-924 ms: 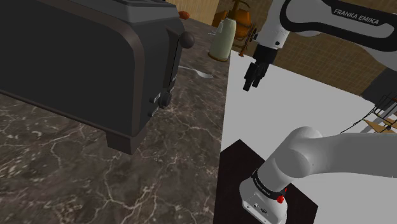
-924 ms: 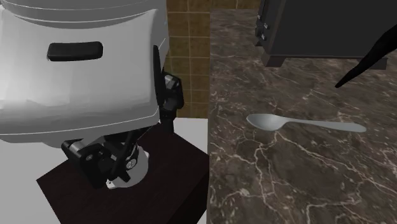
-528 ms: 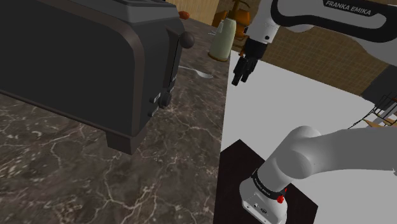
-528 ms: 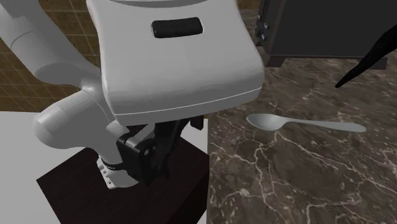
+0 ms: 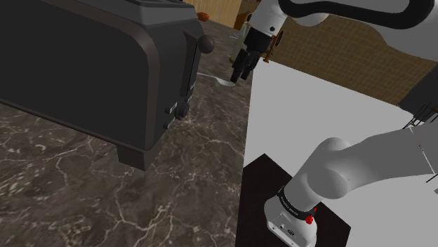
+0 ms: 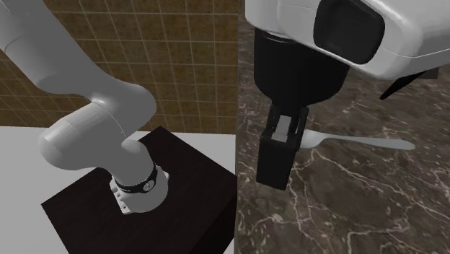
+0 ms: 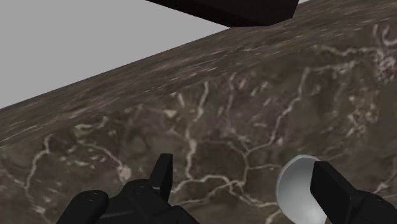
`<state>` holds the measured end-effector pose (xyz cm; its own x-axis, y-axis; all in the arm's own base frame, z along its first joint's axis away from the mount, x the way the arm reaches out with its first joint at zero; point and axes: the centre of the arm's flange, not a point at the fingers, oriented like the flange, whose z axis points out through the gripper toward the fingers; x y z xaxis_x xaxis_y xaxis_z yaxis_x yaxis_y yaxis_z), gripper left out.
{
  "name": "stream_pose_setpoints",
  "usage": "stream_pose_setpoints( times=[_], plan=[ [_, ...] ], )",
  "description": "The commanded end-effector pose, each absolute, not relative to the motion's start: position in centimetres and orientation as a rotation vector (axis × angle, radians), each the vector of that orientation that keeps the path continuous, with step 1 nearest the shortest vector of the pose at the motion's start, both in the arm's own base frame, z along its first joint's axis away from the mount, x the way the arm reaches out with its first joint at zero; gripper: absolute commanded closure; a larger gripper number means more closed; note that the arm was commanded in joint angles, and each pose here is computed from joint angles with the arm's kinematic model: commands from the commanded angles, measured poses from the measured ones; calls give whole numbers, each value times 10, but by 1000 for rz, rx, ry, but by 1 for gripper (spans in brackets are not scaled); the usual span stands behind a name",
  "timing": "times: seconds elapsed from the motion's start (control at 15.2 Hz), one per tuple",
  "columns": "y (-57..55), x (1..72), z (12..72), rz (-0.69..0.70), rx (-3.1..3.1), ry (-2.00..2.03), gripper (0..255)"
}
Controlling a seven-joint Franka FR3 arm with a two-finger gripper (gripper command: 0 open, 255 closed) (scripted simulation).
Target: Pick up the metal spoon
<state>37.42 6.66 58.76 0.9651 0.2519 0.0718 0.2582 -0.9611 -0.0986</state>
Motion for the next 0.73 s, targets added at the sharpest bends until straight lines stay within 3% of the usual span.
stream_pose_setpoints(
  times=[0.0, 0.66],
  plan=[
    [86, 388, 594, -132, -2988, -433, 0],
    [157, 432, 612, -292, -2905, -587, 0]
  ],
)
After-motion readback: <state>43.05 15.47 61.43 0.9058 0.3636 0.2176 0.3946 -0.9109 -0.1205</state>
